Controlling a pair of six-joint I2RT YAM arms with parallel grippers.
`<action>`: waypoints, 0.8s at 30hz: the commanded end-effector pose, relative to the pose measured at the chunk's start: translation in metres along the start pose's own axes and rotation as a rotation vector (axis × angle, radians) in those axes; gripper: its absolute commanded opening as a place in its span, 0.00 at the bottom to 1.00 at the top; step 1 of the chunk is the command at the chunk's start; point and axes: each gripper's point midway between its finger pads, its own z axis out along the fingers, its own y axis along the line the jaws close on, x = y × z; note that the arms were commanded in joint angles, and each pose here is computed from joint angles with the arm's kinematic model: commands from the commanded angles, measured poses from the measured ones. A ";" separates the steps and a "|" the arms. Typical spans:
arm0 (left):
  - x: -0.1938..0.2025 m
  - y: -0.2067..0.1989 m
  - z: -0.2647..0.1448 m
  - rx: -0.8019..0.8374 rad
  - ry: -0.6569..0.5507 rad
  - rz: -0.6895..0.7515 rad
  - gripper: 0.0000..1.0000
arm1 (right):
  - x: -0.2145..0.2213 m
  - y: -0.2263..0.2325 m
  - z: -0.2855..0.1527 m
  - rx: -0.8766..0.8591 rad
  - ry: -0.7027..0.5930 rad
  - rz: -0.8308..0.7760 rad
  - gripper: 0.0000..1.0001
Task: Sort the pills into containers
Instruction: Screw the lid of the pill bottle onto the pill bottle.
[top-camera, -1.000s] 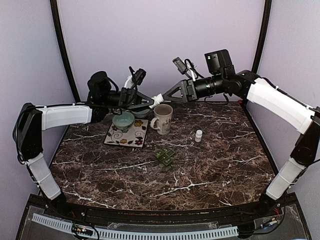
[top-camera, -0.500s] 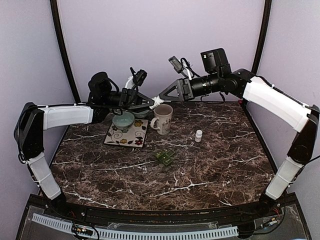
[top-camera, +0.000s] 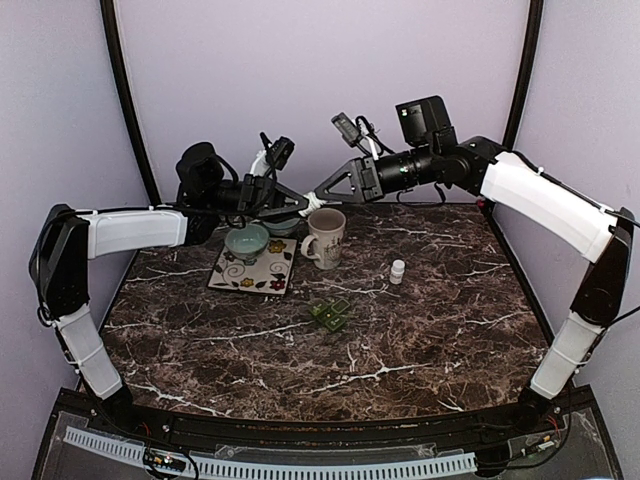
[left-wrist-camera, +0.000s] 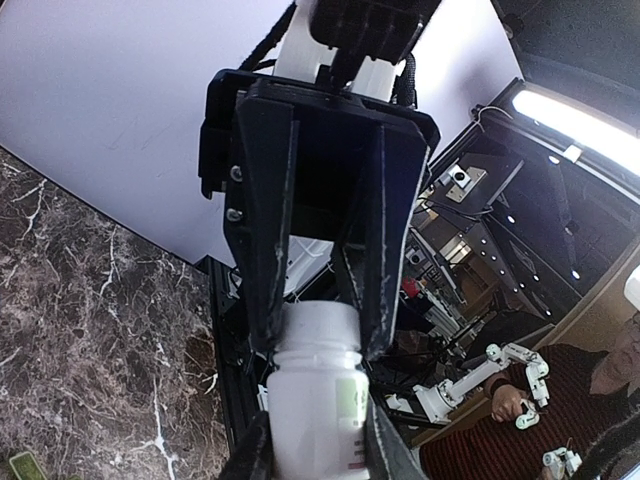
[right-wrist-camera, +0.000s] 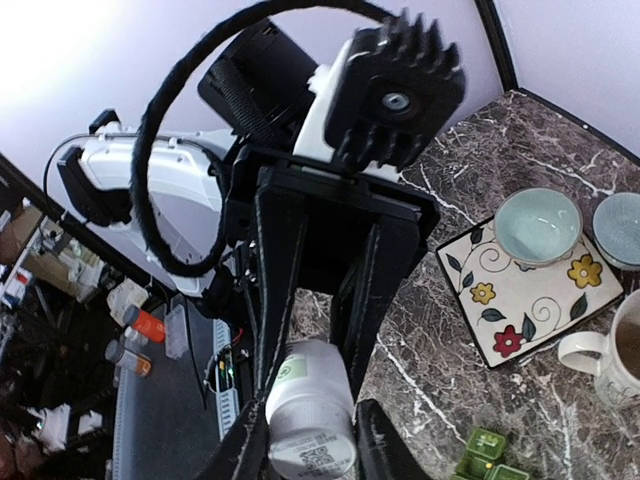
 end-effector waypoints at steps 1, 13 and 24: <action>-0.008 -0.013 -0.002 0.021 0.007 0.063 0.00 | -0.008 0.012 0.001 -0.028 -0.006 -0.027 0.17; -0.018 -0.015 -0.001 -0.016 -0.019 0.118 0.00 | -0.003 0.000 0.009 0.009 0.015 0.036 0.00; -0.039 -0.021 0.019 -0.207 -0.067 0.380 0.00 | 0.004 -0.017 0.028 -0.011 0.030 0.221 0.00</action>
